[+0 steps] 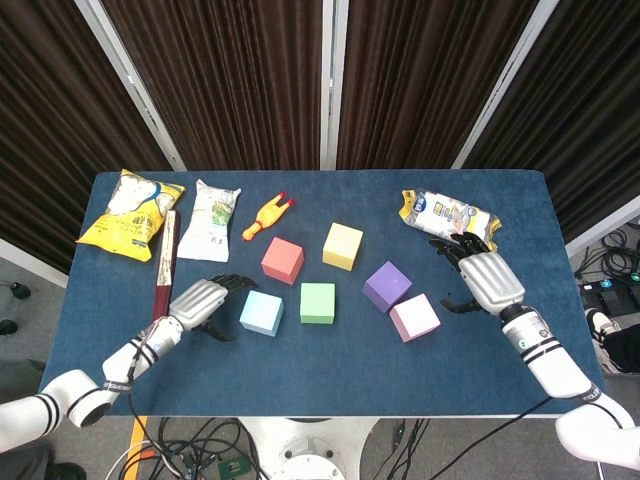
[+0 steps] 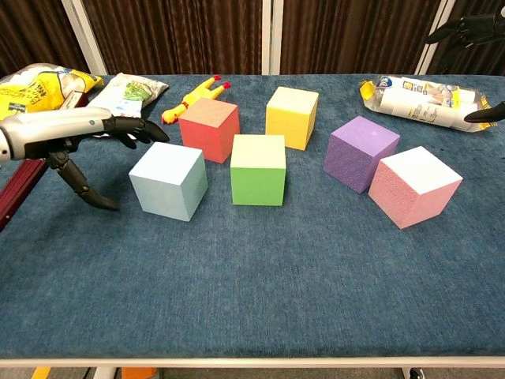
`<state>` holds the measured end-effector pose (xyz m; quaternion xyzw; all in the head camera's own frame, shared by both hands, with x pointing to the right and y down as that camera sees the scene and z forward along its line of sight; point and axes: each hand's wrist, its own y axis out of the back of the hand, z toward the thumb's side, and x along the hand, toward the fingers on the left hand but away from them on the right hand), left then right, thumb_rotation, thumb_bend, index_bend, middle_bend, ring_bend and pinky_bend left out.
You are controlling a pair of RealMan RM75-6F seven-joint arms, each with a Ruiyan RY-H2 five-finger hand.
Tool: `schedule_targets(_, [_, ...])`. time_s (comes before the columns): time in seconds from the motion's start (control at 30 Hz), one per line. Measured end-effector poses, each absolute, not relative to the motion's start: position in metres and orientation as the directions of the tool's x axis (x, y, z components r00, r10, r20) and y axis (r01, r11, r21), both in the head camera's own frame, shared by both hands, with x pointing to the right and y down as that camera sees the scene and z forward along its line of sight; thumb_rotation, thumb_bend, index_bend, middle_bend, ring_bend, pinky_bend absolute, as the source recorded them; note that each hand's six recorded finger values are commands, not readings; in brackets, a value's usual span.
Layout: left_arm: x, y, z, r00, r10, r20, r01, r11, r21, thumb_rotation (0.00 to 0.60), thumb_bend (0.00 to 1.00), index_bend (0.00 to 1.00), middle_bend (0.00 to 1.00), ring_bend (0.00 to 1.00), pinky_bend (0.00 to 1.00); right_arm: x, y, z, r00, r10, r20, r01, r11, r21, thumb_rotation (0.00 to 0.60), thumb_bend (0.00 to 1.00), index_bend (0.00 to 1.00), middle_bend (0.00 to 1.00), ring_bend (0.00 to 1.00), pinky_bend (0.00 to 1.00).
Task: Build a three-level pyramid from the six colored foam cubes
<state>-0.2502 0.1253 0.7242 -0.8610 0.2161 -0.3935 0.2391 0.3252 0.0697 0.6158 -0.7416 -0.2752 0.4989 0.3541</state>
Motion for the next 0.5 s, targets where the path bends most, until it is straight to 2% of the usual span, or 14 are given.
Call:
schedule_targets(0.33, [-0.228, 0.122, 0.736, 0.600, -0.605, 0.523, -0.287, -0.773, -0.565, 0.600, 0.14, 0.31, 0.28, 0.23, 0.29, 0.332, 0.070, 0.617, 0.337, 0.768, -0.544, 0.069, -0.597, -0.799, 0.600, 0.10, 0.11, 0.22, 0.06, 0.06])
schedule_targets(0.5, [-0.225, 0.117, 0.738, 0.580, -0.633, 0.513, -0.341, -0.761, -0.552, 0.600, 0.16, 0.37, 0.38, 0.31, 0.35, 0.336, 0.070, 0.617, 0.330, 0.773, -0.542, 0.077, -0.594, -0.801, 0.600, 0.10, 0.11, 0.22, 0.06, 0.06])
